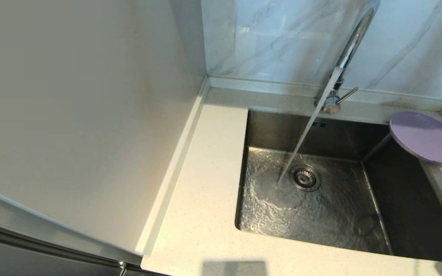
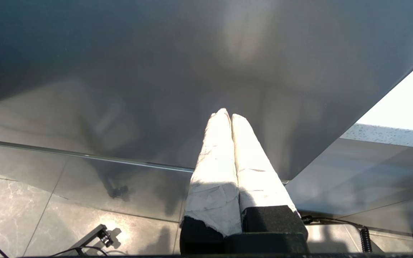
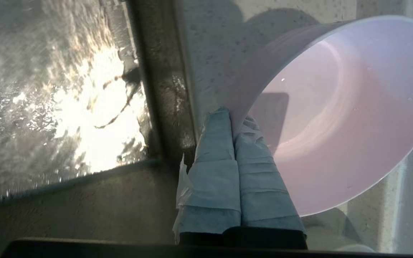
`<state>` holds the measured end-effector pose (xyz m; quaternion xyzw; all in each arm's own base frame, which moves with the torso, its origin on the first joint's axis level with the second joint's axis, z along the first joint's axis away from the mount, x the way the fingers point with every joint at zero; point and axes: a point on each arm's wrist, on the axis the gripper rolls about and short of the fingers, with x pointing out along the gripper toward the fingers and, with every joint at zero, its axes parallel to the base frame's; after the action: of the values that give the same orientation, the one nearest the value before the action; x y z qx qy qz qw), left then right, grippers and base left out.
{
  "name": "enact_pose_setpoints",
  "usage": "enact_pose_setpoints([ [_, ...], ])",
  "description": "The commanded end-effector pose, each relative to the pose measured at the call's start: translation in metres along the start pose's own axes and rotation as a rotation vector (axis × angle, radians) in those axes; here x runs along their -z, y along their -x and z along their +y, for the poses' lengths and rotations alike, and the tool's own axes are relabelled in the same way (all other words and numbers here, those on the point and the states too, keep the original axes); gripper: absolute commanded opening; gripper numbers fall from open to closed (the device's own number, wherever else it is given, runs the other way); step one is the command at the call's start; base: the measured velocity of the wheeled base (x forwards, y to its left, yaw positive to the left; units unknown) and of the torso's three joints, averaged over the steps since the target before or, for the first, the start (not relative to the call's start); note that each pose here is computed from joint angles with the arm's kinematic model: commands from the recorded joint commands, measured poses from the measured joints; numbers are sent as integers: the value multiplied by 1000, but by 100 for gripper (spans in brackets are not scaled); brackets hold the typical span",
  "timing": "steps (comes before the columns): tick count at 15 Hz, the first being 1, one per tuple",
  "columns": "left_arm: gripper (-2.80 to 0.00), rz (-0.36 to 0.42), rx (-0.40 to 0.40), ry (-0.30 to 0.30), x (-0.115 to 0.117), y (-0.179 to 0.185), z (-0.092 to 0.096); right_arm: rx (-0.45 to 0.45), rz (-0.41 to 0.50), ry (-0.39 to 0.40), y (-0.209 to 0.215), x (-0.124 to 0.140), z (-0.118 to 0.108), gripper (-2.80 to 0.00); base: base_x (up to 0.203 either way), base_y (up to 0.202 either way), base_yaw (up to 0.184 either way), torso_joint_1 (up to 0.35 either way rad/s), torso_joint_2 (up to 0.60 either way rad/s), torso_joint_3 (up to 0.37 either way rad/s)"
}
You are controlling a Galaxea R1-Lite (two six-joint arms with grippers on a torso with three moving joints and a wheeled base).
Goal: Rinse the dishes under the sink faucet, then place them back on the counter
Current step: Pick up the bowl, then rinse the bowl
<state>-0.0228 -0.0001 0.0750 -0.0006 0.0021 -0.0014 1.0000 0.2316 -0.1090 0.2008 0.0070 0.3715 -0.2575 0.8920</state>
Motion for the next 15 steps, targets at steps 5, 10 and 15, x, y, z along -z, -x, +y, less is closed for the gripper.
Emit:
enact_pose_setpoints([
  [5, -280, 0, 0, 0, 0, 0, 0, -169, -106, 239, 80, 19, 15, -280, 0, 0, 0, 0, 0, 0],
  [10, -280, 0, 0, 0, 0, 0, 0, -419, -216, 448, 122, 20, 64, -280, 0, 0, 0, 0, 0, 0],
  [15, -280, 0, 0, 0, 0, 0, 0, -624, -262, 608, 141, 16, 118, -280, 0, 0, 0, 0, 0, 0],
])
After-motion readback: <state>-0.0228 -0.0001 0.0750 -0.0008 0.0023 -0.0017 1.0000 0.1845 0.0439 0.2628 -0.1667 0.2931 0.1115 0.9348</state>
